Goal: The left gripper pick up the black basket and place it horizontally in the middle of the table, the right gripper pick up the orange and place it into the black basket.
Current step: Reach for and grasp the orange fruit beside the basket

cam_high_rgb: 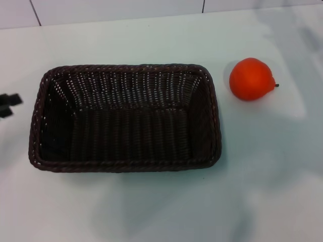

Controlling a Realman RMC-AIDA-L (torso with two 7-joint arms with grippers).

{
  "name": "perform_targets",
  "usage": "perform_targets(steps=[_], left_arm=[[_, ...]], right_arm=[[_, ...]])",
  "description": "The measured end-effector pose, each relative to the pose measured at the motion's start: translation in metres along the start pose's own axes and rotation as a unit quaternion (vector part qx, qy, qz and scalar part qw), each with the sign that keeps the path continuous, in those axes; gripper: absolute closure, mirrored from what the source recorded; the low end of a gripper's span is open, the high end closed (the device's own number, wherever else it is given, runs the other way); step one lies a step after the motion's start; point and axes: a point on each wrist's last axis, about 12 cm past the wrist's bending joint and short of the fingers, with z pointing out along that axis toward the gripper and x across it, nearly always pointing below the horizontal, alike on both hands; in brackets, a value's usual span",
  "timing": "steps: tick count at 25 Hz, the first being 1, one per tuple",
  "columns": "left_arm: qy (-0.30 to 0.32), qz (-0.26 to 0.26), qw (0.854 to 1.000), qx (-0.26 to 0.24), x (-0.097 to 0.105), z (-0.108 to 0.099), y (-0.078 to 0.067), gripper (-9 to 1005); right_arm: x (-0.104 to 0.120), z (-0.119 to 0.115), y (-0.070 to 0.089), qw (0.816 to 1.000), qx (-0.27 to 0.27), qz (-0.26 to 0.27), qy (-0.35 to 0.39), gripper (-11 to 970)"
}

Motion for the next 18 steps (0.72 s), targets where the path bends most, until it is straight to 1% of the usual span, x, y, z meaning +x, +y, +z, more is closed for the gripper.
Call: perform_targets(steps=[3, 6, 8, 9, 10, 11, 12, 14, 16, 18], left_arm=[[-0.064, 0.01, 0.998, 0.018, -0.003, -0.013, 0.009, 466], [-0.129, 0.046, 0.99, 0.046, -0.004, -0.022, 0.013, 466], [-0.188, 0.084, 0.976, 0.069, -0.002, -0.026, 0.013, 466], [-0.221, 0.104, 0.966, 0.08, 0.001, -0.027, 0.014, 466], [-0.248, 0.119, 0.957, 0.088, 0.002, -0.027, 0.014, 466], [-0.278, 0.133, 0.946, 0.095, 0.005, -0.027, 0.014, 465], [-0.299, 0.14, 0.939, 0.099, 0.008, -0.025, 0.014, 465], [-0.338, 0.159, 0.922, 0.103, 0.012, -0.023, 0.015, 465], [-0.363, 0.18, 0.908, 0.106, 0.015, -0.021, 0.014, 466], [-0.388, 0.215, 0.889, 0.112, 0.019, -0.019, 0.01, 467]], right_arm=[[0.01, 0.012, -0.002, 0.998, 0.042, 0.015, -0.04, 227], [0.022, 0.02, -0.002, 0.991, 0.094, 0.026, -0.093, 227], [0.034, 0.026, -0.006, 0.98, 0.142, 0.015, -0.139, 228], [0.04, 0.028, -0.008, 0.974, 0.163, 0.003, -0.16, 228], [0.048, 0.03, -0.01, 0.962, 0.192, -0.01, -0.193, 228], [0.053, 0.03, -0.012, 0.955, 0.206, -0.016, -0.213, 227], [0.061, 0.03, -0.013, 0.946, 0.22, -0.021, -0.237, 227], [0.077, 0.03, -0.016, 0.928, 0.237, -0.039, -0.284, 225], [0.09, 0.029, -0.021, 0.91, 0.246, -0.05, -0.33, 224], [0.101, 0.029, -0.026, 0.891, 0.252, -0.066, -0.371, 222]])
